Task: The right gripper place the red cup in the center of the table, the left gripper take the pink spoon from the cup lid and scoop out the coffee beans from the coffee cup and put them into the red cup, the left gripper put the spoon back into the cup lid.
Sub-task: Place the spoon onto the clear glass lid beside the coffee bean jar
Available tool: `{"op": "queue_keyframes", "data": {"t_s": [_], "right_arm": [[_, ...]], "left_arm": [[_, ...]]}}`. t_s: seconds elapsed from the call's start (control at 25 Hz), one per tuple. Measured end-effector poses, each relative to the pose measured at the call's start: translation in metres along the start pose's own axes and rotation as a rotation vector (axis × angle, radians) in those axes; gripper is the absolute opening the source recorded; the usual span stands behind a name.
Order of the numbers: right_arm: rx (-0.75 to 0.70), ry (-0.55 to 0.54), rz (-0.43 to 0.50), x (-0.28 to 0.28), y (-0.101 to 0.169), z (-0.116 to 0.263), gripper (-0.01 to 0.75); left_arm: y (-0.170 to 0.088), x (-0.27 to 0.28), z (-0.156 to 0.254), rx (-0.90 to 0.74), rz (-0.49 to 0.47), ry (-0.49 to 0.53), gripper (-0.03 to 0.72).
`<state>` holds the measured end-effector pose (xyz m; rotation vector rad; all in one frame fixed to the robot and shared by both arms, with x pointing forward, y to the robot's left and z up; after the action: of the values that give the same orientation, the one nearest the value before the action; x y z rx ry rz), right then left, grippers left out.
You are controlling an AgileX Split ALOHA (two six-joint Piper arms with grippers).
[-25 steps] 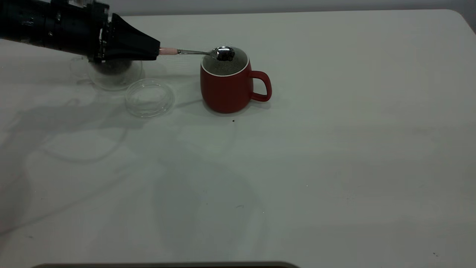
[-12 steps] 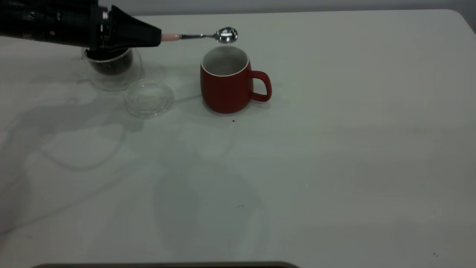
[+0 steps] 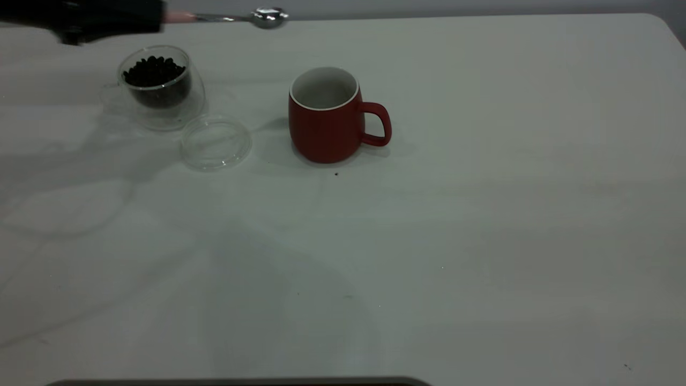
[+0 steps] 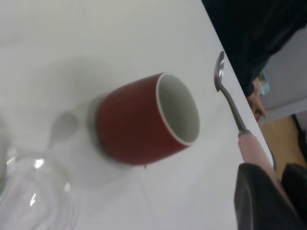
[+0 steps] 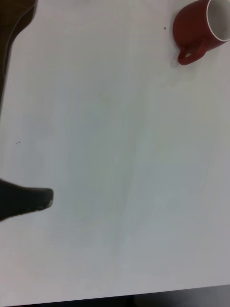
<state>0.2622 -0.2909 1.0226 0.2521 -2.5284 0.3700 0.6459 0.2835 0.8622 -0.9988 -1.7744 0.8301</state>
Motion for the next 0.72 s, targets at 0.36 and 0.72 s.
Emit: {"op": "queue_keyframes", "data": {"t_s": [0.36,0.72], "right_arm": [[0.000,0.000,0.000,0.000,0.000,0.000,0.590],[0.000,0.000,0.000,0.000,0.000,0.000,0.590]], "left_arm": [[0.035,0.067,0.027,0.184,-0.067,-0.031,0.124],[0.052,0.071,0.046,0.305,-0.146,0.061,0.124]]}}
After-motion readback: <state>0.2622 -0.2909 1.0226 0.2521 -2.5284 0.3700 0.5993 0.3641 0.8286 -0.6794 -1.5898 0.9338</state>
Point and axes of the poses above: a point on each arm's last joint axis where the gripper is mounted, x pointing back along that axis away from the gripper, y along the wrist's bending axis when the last joint is at zero, z = x × y, the point moved 3 cm from there along -x, pointing out along that axis toward the gripper, and after that the axes turned 11 degrees about x, right-handed, at the moved point
